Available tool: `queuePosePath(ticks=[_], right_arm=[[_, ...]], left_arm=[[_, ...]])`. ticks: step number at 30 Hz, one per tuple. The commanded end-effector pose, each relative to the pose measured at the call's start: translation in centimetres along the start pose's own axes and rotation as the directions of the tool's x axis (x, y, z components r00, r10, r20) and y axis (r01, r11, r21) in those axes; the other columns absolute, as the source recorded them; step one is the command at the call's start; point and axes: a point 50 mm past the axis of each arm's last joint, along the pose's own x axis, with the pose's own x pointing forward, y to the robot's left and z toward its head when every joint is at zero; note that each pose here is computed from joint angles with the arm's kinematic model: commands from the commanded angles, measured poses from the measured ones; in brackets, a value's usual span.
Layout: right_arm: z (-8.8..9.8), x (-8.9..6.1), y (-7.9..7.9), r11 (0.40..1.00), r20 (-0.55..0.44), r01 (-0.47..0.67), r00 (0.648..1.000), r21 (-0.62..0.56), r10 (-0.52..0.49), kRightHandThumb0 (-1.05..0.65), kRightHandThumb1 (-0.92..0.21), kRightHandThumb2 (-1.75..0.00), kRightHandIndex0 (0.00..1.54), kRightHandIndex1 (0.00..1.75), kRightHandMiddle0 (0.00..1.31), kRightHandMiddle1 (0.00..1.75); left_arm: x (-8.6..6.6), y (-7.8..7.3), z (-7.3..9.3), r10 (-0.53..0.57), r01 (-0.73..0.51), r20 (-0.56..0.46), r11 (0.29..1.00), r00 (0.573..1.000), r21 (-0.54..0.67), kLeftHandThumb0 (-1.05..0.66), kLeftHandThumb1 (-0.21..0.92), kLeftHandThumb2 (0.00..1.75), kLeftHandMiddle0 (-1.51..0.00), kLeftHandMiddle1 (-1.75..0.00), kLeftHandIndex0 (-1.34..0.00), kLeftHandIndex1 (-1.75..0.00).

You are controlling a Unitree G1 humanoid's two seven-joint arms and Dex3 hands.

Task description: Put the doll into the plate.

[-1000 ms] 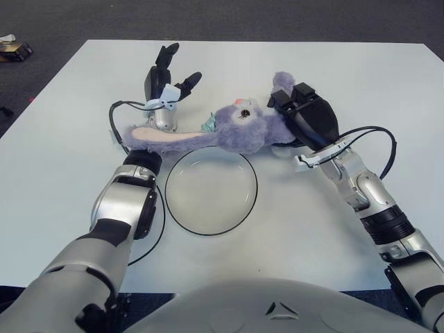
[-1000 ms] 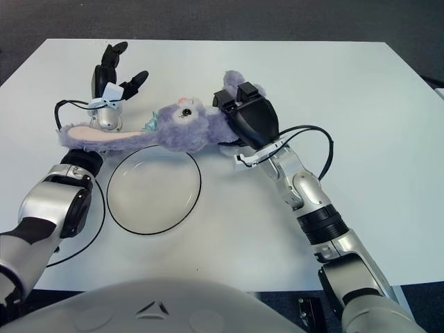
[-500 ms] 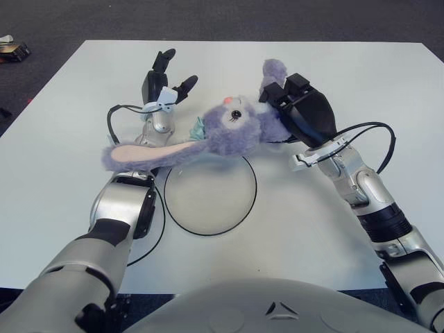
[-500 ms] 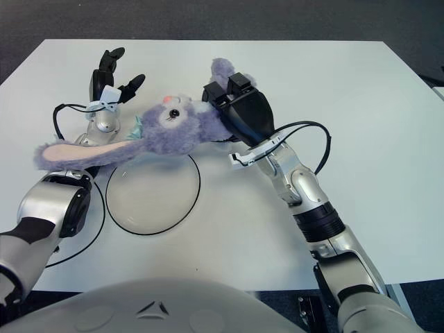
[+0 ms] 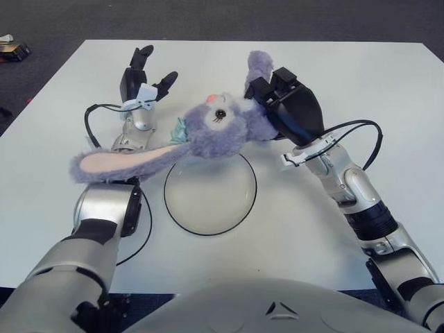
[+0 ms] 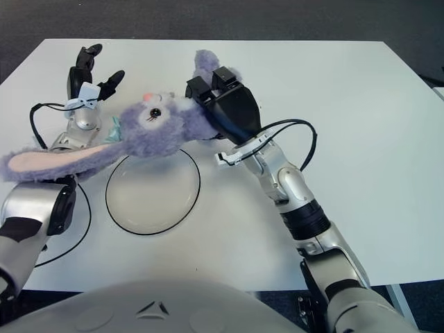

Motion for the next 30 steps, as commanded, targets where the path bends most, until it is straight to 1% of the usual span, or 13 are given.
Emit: queuePosePath(ticks=[1,6,9,11,12,14,17,21,23,30], right_arm=[[-0.2,0.4,-0.5,1.0,0.018,0.015,1.0,0.019,-0.015,-0.4,-0.52,-1.05,0.79,1.75,0.45,1.75],[-0.2,0.6,-0.4,1.0,0.054,0.011,0.998,0.029,-0.012,-0.4,-0.52,-1.05,0.79,1.75,0.45,1.75],[-0.2,0.8,-0.3,0.999,0.07,0.016,0.997,0.033,-0.018,-0.4,-0.52,-1.05,0.79,1.75,0.45,1.75],[-0.2,0.8,-0.3,0.999,0.073,0.017,0.997,0.034,-0.02,-0.4,-0.52,-1.05,0.8,1.75,0.45,1.75],[-0.2,0.9,-0.2,0.999,0.084,0.022,0.996,0.039,-0.025,-0.4,-0.52,-1.05,0.8,1.75,0.45,1.75],[-0.1,1.1,-0.1,0.998,0.101,0.027,0.994,0.048,-0.032,-0.4,-0.52,-1.03,0.8,1.75,0.47,1.72],[-0.1,1.2,0.0,0.998,0.117,0.027,0.993,0.056,-0.034,-0.4,-0.53,-0.97,0.81,1.75,0.5,1.66],[-0.1,1.4,0.0,0.998,0.133,0.022,0.991,0.067,-0.031,-0.4,-0.55,-0.9,0.81,1.75,0.53,1.6],[0.0,1.4,0.0,0.997,0.146,0.017,0.989,0.075,-0.027,-0.39,-0.58,-0.83,0.81,1.75,0.55,1.56],[0.1,1.4,0.0,0.996,0.182,0.018,0.983,0.083,-0.033,-0.39,-0.62,-0.75,0.8,1.75,0.56,1.51]], left_arm=[[-0.3,1.5,-1.2,0.019,-0.019,-0.01,1.0,1.0,0.012,-0.37,0.92,0.2,-0.63,-0.02,-0.41,-0.6],[-0.5,2.5,-1.5,0.05,-0.05,0.002,0.999,0.999,-0.009,-0.36,0.92,0.2,-0.65,-0.02,-0.39,-0.68],[-0.5,3.0,-1.6,0.067,-0.067,0.005,0.998,0.998,-0.018,-0.35,0.92,0.2,-0.65,-0.02,-0.38,-0.69],[-0.5,3.1,-1.7,0.069,-0.069,0.006,0.997,0.998,-0.018,-0.35,0.92,0.2,-0.65,-0.02,-0.38,-0.7],[-0.6,3.5,-1.9,0.077,-0.077,0.01,0.997,0.997,-0.009,-0.35,0.92,0.2,-0.65,-0.02,-0.38,-0.7],[-0.7,4.3,-2.2,0.088,-0.088,0.015,0.996,0.996,0.009,-0.34,0.92,0.21,-0.67,-0.03,-0.38,-0.7],[-0.8,5.0,-2.5,0.094,-0.095,0.02,0.995,0.995,0.032,-0.34,0.92,0.21,-0.7,-0.04,-0.37,-0.71],[-0.9,5.5,-2.8,0.098,-0.099,0.018,0.994,0.995,0.044,-0.34,0.92,0.22,-0.72,-0.05,-0.37,-0.71],[-0.9,5.8,-3.0,0.101,-0.102,0.015,0.994,0.995,0.051,-0.34,0.92,0.23,-0.72,-0.05,-0.38,-0.71],[-1.1,6.2,-3.3,0.11,-0.111,0.006,0.992,0.994,0.068,-0.36,0.92,0.25,-0.73,-0.05,-0.38,-0.72]])
